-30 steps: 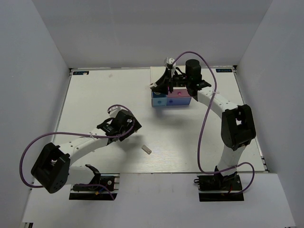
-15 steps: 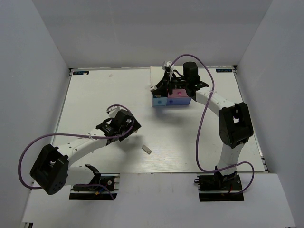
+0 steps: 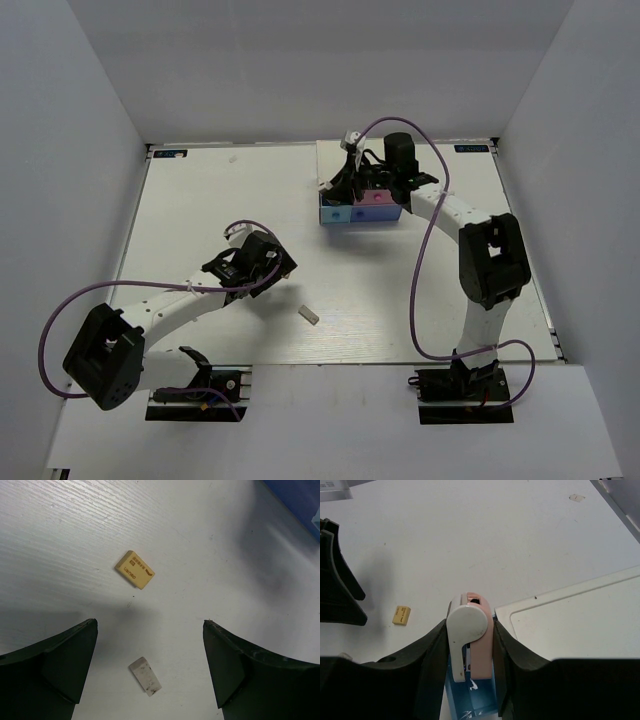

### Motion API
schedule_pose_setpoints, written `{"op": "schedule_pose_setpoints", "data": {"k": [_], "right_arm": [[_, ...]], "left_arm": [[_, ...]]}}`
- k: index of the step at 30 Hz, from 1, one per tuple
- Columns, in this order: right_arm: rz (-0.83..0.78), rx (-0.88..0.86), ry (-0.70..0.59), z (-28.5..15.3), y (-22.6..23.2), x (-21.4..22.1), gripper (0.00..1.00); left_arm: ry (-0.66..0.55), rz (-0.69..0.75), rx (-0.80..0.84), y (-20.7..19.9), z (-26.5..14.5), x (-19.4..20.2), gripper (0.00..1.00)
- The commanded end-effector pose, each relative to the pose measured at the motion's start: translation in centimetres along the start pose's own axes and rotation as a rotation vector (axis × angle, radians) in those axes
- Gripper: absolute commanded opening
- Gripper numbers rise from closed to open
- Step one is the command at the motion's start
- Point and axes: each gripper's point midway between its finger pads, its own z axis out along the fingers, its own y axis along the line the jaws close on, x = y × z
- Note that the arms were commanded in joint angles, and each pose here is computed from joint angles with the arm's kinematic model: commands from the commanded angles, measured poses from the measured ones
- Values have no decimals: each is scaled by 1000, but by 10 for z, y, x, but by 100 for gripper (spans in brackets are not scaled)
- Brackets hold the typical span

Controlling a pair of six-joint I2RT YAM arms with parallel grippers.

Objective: Sort the stationery into containers
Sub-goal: Place the stationery in the drawer.

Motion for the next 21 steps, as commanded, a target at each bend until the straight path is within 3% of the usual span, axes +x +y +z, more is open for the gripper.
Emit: {"op": "schedule_pose_setpoints", "data": {"k": [1,5,10,17,21], "right_arm": [[-53,19,-4,0,-9,-8,36],[-74,19,7,-1,-9,-6,46],[-83,8,8,-2,-5,-5,65],[-88,2,-12,-5,-2,-11,66],[-125,-32,-56,-9,11,-27,55]], "left_arm": [[-23,-14,7,-1,-5,-7,96],[-23,-14,7,-1,-5,-7,96],[-23,-14,7,-1,-5,-7,96],[-23,-14,7,-1,-5,-7,96],[-23,-14,7,-1,-5,-7,96]]}}
